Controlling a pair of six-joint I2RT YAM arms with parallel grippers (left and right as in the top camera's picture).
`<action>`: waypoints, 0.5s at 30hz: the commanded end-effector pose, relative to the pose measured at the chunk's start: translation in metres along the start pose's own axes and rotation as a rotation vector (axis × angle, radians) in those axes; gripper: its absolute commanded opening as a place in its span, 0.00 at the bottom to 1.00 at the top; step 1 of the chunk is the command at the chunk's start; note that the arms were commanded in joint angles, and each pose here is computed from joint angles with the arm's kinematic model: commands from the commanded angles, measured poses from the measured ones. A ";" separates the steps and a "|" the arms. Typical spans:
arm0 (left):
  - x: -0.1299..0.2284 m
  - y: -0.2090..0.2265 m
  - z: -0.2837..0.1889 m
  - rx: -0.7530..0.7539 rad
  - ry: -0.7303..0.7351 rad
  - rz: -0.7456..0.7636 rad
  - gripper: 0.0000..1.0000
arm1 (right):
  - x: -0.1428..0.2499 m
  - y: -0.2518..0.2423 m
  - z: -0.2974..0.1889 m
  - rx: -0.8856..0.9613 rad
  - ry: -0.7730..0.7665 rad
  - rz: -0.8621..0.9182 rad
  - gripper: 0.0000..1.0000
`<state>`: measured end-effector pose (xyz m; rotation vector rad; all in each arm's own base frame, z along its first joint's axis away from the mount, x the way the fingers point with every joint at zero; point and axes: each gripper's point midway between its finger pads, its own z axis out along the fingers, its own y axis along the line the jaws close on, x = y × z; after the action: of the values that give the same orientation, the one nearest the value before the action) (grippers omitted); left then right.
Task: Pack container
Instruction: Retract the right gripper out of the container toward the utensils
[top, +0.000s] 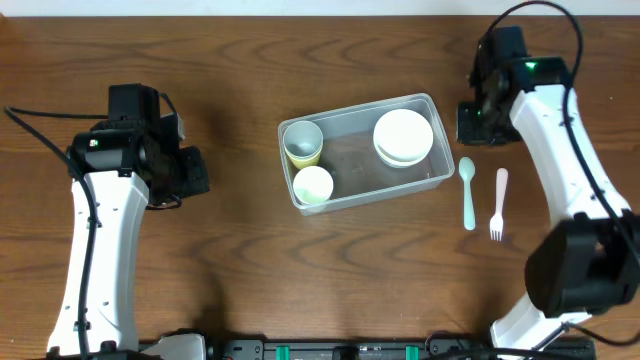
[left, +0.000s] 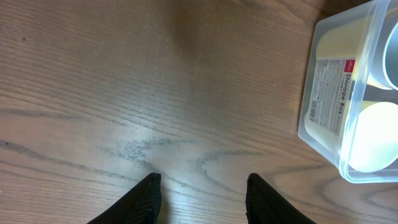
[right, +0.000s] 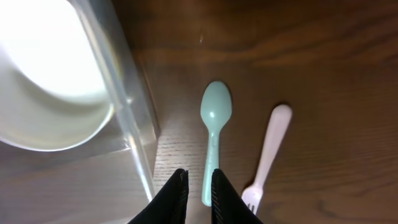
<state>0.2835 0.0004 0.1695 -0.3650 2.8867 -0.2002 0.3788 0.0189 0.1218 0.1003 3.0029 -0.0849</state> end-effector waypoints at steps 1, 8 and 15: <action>0.000 0.003 -0.001 -0.009 0.000 0.012 0.45 | 0.013 0.003 0.021 -0.023 0.086 -0.018 0.15; 0.000 0.003 -0.001 -0.009 -0.001 0.012 0.45 | 0.034 0.023 0.035 -0.130 0.170 -0.097 0.15; 0.000 0.003 -0.001 -0.009 0.000 0.012 0.45 | 0.055 0.047 0.025 -0.296 0.241 -0.210 0.16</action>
<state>0.2835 0.0004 0.1695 -0.3649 2.8867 -0.2007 0.3361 0.0479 0.0831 -0.1185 3.2275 0.1820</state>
